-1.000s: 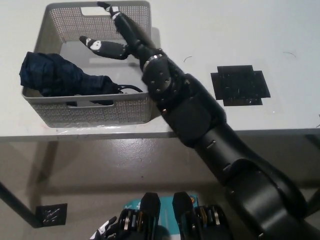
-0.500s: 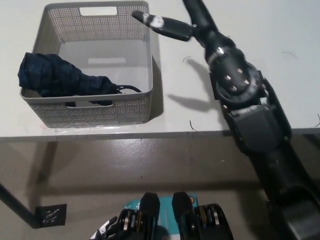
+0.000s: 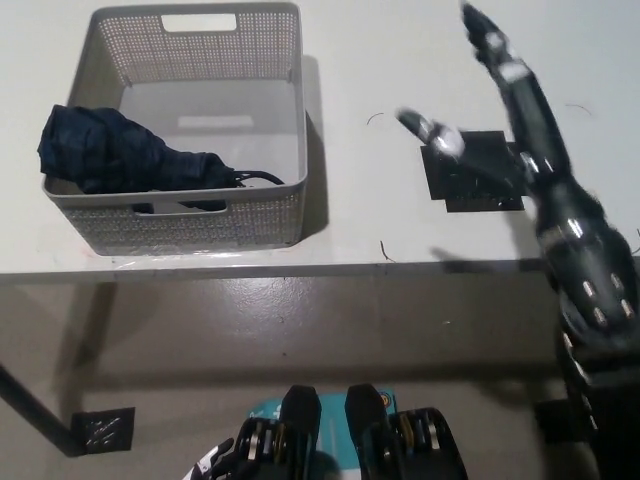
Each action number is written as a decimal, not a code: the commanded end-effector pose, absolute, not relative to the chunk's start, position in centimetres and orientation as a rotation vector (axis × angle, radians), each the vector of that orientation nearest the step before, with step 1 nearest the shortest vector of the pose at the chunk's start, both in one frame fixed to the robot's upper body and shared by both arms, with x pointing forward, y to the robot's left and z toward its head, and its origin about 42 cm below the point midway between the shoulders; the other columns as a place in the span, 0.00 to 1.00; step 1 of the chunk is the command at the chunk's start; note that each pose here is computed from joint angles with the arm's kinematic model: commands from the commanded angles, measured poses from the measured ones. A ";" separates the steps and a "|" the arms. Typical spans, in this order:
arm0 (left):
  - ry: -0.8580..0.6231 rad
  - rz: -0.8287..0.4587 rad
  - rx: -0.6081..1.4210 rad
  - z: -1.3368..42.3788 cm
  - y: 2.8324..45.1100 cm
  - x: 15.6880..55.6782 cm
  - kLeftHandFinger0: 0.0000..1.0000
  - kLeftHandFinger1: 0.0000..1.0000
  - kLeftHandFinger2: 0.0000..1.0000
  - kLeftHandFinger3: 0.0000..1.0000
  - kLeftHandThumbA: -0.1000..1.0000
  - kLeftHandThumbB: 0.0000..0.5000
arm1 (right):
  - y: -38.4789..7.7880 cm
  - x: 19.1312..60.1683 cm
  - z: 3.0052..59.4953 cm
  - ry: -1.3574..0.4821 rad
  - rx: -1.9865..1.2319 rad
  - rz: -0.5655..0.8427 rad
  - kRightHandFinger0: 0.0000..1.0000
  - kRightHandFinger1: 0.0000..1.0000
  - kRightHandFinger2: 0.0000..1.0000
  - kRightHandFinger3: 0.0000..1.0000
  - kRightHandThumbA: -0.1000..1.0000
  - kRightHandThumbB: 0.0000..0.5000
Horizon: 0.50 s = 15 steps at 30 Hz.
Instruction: Use the right hand to pick up a umbrella on the right side and place it into a container on the lft side
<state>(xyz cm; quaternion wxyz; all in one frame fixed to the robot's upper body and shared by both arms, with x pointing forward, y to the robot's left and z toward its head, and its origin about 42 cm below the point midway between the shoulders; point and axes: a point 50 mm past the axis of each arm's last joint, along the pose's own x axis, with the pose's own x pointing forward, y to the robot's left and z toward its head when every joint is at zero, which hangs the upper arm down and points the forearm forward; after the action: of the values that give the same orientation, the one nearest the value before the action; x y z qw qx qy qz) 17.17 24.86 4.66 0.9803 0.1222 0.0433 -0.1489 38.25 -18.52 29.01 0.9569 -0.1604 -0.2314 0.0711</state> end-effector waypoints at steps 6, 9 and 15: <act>0.025 -0.246 0.218 5.8 25.9 18.2 1.00 1.00 1.00 1.00 1.00 0.05 | -21.0 20.5 22.0 -0.544 -0.070 0.235 1.00 1.00 1.00 1.00 1.00 0.77; 0.019 -0.243 0.198 5.8 25.6 18.3 1.00 1.00 1.00 1.00 1.00 0.04 | -21.1 20.1 18.2 -0.436 -0.071 0.233 1.00 1.00 1.00 1.00 1.00 0.76; -0.005 -0.218 0.184 6.1 25.9 18.7 1.00 1.00 1.00 1.00 1.00 0.04 | -21.6 20.6 12.4 -0.260 -0.059 0.213 1.00 1.00 1.00 1.00 1.00 0.74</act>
<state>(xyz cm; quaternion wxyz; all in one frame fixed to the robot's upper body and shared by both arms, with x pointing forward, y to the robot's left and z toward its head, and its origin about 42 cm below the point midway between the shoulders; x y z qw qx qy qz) 17.79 25.10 4.69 0.9830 0.1139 0.0400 -0.1381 20.99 -22.32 13.41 0.9918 -0.0911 -0.0432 0.0790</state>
